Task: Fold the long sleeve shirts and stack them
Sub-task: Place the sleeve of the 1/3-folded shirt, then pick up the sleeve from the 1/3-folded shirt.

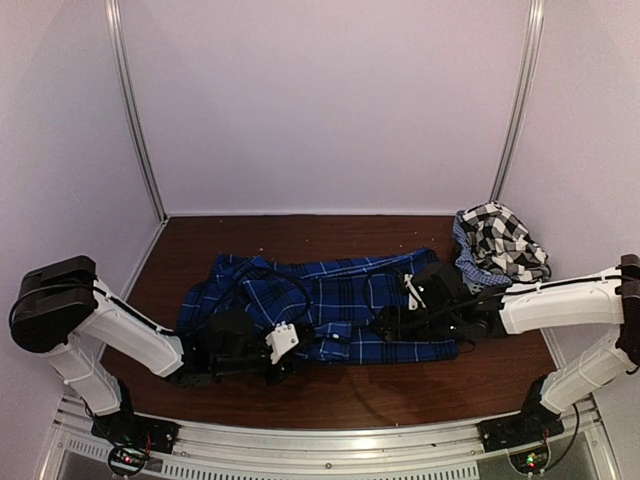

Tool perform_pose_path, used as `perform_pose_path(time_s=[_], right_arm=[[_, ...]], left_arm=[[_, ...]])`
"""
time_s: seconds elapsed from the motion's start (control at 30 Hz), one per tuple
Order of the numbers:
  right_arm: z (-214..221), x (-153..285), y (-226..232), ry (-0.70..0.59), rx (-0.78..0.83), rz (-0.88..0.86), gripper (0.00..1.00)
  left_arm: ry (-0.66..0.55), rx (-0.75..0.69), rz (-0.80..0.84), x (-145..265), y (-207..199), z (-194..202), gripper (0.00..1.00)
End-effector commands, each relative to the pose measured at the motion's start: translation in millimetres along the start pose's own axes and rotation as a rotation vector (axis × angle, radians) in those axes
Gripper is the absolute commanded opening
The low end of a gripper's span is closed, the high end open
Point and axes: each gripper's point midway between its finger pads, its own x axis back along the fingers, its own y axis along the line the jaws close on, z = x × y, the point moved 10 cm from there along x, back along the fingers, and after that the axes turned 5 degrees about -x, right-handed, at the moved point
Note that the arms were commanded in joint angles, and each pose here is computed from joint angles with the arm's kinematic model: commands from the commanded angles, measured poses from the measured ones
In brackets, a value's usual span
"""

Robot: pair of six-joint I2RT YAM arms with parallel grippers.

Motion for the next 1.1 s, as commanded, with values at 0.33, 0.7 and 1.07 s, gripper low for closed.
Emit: perform_pose_path(time_s=[0.33,0.7,1.07], right_arm=[[17.5,-32.5,32.3,0.056,-0.127,-0.218,0.74],[20.4,-62.1,42.6,0.108,-0.121,-0.259,0.67],[19.5,-82.7,47.4,0.125,-0.095,-0.251,0.57]], left_arm=[[0.028,0.045,-0.054,-16.3,-20.5,-2.7,0.38],[0.021,0.100,-0.052,-11.6,-26.4,5.0,0.37],[0.026,0.118,-0.069,-7.5,-28.0,9.5,0.37]])
